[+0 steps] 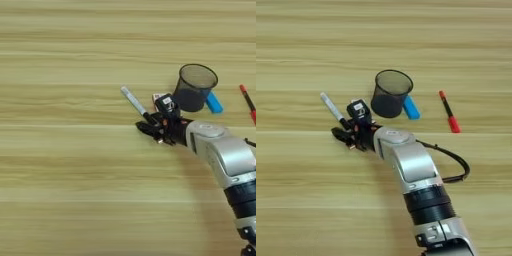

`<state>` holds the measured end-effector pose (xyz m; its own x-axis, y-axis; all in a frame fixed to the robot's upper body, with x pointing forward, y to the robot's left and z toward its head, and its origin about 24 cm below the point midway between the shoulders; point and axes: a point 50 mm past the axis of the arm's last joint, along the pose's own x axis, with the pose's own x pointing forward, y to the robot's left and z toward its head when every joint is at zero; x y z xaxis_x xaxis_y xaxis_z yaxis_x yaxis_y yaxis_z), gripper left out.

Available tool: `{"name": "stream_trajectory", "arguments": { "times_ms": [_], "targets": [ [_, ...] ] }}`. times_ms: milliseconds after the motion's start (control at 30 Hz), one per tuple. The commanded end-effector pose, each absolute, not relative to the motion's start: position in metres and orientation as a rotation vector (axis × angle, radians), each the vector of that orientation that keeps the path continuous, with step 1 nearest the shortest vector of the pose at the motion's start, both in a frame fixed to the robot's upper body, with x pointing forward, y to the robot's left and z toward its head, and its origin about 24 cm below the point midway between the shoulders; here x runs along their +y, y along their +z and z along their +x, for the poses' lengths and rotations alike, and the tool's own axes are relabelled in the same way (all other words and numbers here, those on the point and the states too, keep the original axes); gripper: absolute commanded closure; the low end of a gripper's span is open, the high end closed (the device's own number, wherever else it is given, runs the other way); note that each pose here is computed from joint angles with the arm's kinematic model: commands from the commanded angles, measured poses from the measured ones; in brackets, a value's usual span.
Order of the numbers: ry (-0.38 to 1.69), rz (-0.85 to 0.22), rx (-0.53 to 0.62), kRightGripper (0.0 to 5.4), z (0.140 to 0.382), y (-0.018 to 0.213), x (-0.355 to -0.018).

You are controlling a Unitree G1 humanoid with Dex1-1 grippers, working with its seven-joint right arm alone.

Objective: Move the objects on the table

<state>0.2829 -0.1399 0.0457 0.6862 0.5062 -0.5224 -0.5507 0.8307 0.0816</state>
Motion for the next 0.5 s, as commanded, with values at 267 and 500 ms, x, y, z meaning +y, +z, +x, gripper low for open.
{"name": "stream_trajectory", "arguments": {
  "times_ms": [267, 500],
  "targets": [
    [0.560, -0.087, 0.289, 0.94, 0.301, 0.092, -0.142],
    [0.569, -0.071, 0.130, 0.24, 0.300, 0.111, -0.141]
  ]
}}
